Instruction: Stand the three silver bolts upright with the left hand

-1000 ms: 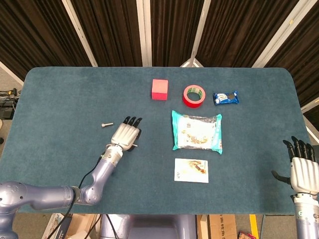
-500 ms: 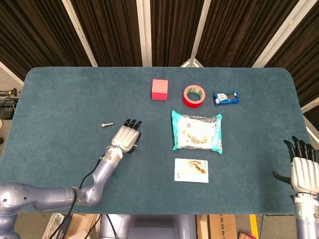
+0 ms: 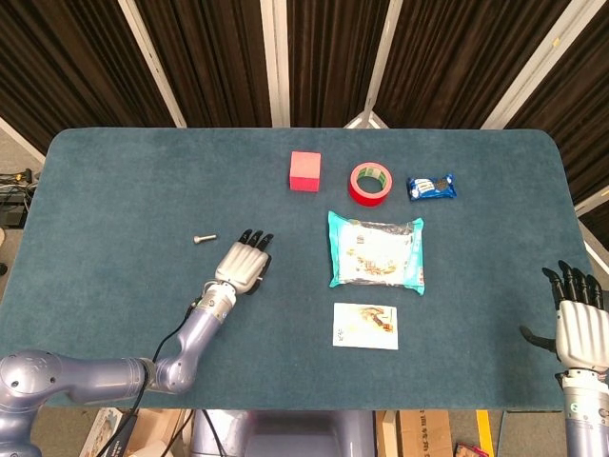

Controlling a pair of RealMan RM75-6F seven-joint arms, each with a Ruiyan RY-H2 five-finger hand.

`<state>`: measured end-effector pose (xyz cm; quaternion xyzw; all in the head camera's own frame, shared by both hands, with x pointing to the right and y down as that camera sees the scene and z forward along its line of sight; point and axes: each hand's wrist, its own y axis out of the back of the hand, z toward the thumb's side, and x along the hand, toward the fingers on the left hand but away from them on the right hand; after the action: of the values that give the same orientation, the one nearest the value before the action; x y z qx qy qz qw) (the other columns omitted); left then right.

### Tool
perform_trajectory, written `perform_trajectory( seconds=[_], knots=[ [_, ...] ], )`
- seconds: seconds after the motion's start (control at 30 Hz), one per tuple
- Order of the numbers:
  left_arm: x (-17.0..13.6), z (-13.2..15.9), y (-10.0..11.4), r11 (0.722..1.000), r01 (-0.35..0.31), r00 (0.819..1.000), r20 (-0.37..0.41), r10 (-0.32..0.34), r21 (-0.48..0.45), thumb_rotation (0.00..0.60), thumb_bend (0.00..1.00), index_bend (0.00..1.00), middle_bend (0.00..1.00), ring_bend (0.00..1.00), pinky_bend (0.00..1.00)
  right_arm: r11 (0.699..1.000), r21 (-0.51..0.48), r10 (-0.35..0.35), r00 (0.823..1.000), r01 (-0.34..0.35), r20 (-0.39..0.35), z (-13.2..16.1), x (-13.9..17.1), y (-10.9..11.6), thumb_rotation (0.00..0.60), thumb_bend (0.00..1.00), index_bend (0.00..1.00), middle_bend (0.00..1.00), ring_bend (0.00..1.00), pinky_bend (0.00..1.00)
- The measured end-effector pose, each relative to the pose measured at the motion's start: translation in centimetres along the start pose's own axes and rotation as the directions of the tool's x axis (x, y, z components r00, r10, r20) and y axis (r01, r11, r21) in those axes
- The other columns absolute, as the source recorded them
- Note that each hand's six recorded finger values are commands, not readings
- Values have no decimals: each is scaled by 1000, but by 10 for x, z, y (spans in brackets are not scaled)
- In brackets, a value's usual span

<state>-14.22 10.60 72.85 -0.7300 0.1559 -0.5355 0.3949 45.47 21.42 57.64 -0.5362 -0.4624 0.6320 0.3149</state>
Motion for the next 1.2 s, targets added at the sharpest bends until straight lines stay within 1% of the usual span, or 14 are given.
perform_trajectory(
  seconds=[0.47,0.7,0.97,1.2],
  knots=[
    [1,0,-3,1000,4,1000,3,-4,5,600,482,545,42,0,0,1000,-2,3,1000,-3,6,0,0,-1,600,22,178,64,0,0],
    [1,2,-5,1000,8,1000,9,-8,11,600,481,521,41,0,0,1000,-4,3,1000,-3,8,0,0,-1,600,21,178,64,0,0],
    [1,5,-6,1000,11,1000,14,-11,10,600,481,520,41,0,0,1000,-6,1,1000,0,9,0,-1,0,600,21,179,64,0,0],
    [1,7,-6,1000,9,1000,19,-9,11,600,484,545,48,0,0,1000,-6,4,1000,-4,6,0,0,-1,600,21,179,64,0,0]
  ],
)
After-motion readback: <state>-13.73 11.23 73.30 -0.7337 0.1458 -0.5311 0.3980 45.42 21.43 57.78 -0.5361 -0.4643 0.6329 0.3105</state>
